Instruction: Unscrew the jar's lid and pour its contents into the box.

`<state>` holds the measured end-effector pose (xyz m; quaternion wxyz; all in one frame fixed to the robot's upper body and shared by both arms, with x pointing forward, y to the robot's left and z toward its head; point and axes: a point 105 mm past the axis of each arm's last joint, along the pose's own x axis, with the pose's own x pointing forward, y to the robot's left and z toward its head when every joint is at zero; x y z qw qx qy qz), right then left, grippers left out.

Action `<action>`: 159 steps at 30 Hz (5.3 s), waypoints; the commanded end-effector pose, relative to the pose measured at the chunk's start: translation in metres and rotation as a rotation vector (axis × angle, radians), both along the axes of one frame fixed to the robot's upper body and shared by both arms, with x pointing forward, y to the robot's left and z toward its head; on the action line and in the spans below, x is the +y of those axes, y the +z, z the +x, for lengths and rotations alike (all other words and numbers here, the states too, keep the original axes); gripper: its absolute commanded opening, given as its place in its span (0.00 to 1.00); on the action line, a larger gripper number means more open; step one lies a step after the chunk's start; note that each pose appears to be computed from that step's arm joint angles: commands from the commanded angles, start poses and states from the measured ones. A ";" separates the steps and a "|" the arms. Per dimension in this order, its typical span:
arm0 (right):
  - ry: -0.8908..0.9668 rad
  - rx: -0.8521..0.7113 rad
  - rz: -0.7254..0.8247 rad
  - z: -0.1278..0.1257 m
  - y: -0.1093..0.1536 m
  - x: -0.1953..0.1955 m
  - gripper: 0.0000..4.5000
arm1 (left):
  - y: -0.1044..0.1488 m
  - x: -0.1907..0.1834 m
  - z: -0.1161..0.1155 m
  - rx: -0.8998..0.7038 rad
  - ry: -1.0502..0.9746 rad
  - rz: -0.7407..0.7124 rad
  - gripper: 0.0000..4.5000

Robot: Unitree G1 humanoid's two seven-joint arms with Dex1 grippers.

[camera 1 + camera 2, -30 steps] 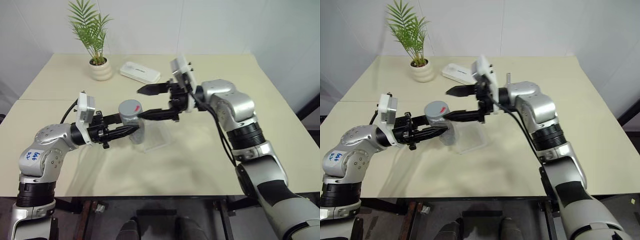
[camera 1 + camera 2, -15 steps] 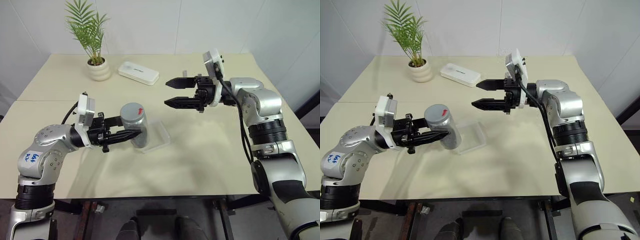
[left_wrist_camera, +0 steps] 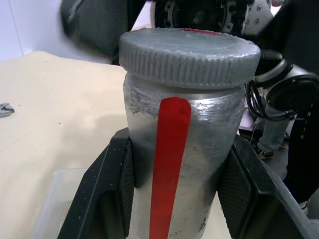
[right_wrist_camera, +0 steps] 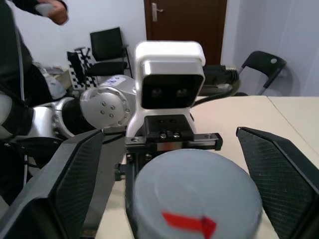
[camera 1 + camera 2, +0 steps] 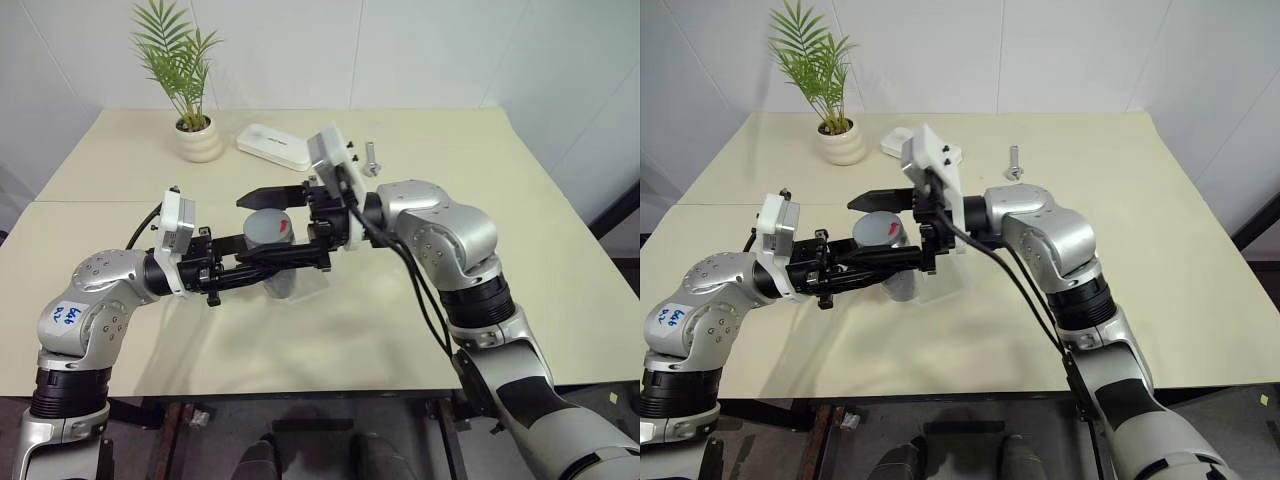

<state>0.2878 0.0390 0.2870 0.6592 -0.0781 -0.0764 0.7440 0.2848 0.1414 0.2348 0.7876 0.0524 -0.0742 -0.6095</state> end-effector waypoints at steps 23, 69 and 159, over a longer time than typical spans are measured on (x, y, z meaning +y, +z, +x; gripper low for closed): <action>-0.167 0.011 0.058 0.043 0.020 -0.057 0.99 | 0.005 0.002 -0.004 -0.031 -0.007 0.011 0.42; -0.085 0.003 0.013 0.020 0.010 -0.010 0.99 | 0.003 0.001 -0.004 -0.022 -0.014 0.022 0.42; -1.144 0.077 0.142 0.137 -0.131 -0.249 0.64 | 0.011 0.023 0.005 0.003 0.118 -0.043 0.42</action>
